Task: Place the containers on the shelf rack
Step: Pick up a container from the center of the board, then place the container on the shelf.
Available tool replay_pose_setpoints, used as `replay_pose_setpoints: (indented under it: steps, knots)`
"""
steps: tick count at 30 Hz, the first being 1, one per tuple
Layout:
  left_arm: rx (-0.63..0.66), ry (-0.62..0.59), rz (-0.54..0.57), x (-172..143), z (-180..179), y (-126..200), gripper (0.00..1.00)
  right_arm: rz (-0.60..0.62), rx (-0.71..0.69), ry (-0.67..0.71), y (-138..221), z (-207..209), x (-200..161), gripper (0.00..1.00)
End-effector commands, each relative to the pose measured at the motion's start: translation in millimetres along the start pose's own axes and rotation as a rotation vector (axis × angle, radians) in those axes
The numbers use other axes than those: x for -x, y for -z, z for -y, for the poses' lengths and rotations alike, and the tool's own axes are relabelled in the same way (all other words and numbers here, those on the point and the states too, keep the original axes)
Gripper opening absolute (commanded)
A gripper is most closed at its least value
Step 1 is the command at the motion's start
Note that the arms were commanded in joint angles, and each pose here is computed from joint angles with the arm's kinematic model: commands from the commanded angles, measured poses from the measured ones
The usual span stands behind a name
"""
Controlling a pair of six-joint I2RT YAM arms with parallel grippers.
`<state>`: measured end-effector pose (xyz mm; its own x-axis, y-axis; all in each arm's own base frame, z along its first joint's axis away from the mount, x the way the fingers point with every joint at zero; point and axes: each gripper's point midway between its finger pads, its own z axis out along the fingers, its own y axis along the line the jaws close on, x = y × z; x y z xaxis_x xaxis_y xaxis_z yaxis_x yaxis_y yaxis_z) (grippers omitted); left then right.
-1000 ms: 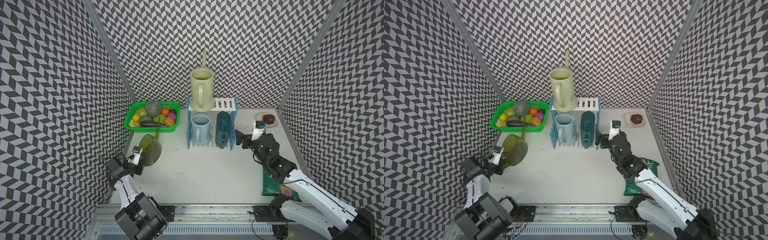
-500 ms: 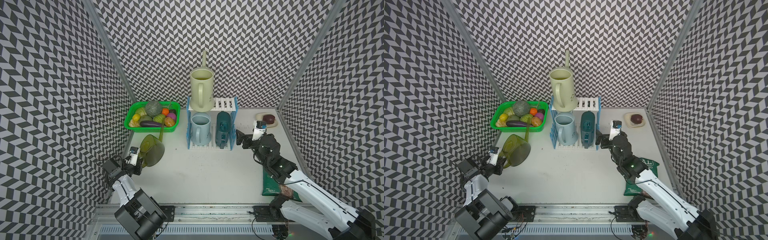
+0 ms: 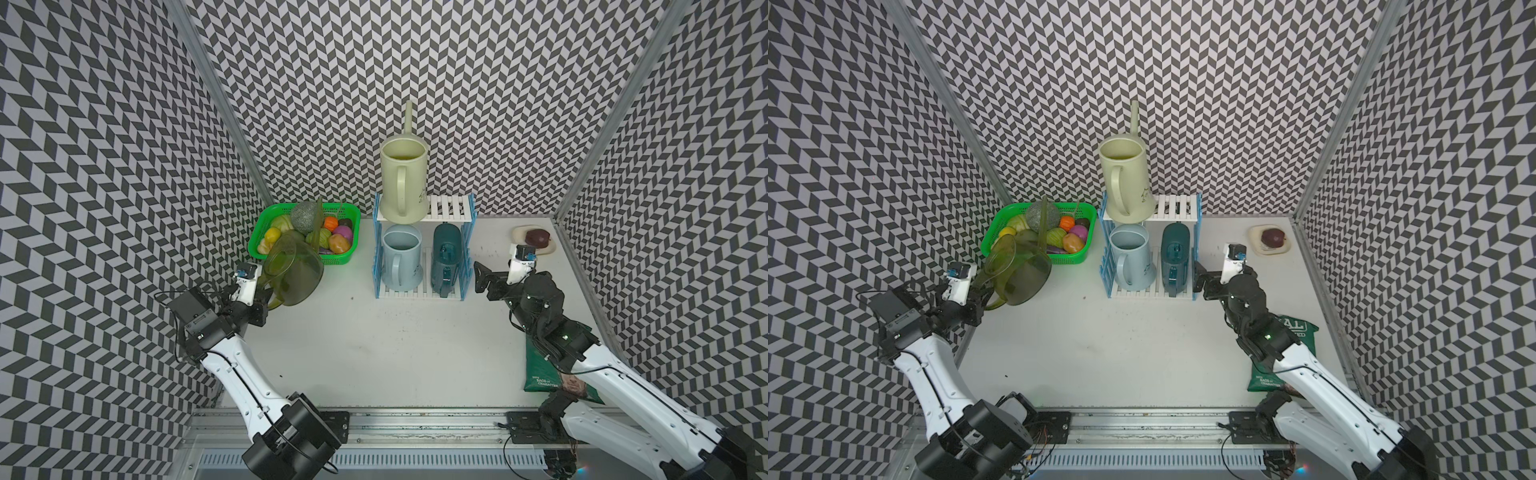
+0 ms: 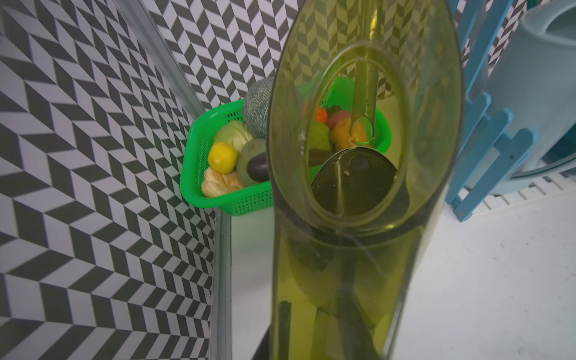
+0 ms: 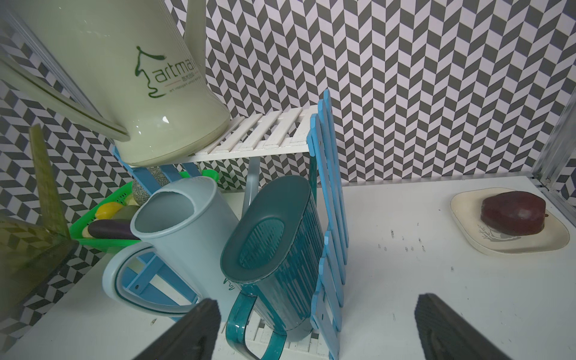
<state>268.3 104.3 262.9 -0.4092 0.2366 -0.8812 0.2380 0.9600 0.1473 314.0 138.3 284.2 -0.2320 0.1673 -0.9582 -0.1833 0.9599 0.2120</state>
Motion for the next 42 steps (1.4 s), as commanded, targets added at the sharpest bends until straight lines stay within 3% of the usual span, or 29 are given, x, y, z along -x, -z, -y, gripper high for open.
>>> replay_pose_setpoints:
  steps: [1, 13, 24, 32, 42]
  knots:
    - [-0.044, 0.081, 0.042, 31, 8, 16, 0.0, 0.051, 0.003, -0.018, 5, 0, 12, 1.0]
    - [-0.008, 0.163, 0.241, 175, 10, 75, 0.0, 0.054, 0.03, -0.023, 6, -5, 16, 1.0]
    - [-0.232, 0.176, 0.466, 305, 59, 121, 0.0, 0.059, 0.043, -0.026, 7, -8, 19, 1.0]
    - [-0.399, 0.152, 0.582, 350, 99, 153, 0.0, 0.051, 0.047, -0.025, 4, -10, 19, 1.0]
    - [-0.557, 0.128, 0.544, 361, 143, 123, 0.0, 0.047, 0.055, -0.018, 4, -13, 23, 1.0]
